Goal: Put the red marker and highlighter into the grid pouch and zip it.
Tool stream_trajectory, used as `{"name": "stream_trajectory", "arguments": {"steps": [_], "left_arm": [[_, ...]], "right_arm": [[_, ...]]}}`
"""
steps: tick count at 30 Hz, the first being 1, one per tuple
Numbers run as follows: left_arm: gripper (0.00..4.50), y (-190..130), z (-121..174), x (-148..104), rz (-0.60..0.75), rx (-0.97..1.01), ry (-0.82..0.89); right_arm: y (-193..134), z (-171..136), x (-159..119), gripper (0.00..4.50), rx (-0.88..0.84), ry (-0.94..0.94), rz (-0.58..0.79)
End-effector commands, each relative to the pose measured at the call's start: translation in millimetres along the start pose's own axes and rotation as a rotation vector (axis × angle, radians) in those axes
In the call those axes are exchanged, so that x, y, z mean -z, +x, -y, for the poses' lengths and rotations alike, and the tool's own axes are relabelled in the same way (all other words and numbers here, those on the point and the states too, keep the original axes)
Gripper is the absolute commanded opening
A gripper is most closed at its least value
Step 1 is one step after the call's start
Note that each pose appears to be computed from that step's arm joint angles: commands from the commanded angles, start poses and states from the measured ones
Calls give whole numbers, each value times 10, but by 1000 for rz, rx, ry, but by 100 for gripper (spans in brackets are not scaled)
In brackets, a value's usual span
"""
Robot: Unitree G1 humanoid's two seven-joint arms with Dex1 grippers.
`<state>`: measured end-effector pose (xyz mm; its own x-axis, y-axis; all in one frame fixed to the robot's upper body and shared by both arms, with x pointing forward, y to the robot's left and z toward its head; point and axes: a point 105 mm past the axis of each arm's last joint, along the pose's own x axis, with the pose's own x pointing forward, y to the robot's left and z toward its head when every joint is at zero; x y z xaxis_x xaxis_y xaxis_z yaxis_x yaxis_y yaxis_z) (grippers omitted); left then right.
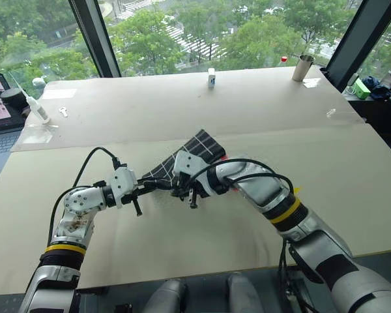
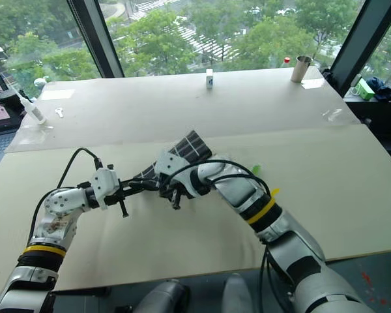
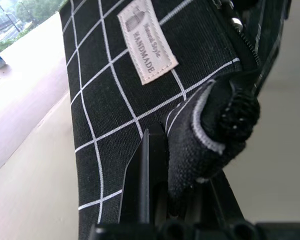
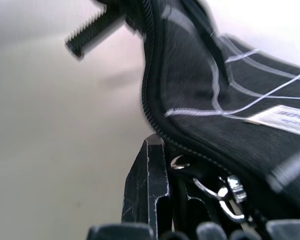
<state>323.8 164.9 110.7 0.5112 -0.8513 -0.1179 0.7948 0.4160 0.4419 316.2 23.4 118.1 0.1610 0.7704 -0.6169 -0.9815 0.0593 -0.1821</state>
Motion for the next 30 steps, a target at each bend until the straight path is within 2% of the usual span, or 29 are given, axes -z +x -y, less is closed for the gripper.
{"name": "stream_trajectory", "arguments": {"steps": [1,5,9,17,21,26,28,29,30], "left_arm": [[0,67,-49,-171,57,2,63],[0,66,-38,-165,60,-2,58],[0,60,-42,-161,59,-11,56],[0,63,-44,-158,61,-17,54],[0,59,-41,-157,61,-19,54],[0,41,-34,-160,62,-25,52],[0,25,-28,-154,59,-28,50],[0,19,-25,-150,57,-29,50],[0,15,-26,-149,56,-30,49]], "right_arm": [[17,15,-187,1,16,-34,59],[11,112,-300,1,47,39,116],[-19,-13,-405,1,-32,60,177],[14,-132,-399,1,-98,69,176],[106,-95,-260,1,-71,45,100],[98,-5,-436,1,-36,60,169],[72,43,-433,73,-19,59,177],[57,56,-426,78,-16,58,180],[50,64,-422,117,-14,59,181]]}}
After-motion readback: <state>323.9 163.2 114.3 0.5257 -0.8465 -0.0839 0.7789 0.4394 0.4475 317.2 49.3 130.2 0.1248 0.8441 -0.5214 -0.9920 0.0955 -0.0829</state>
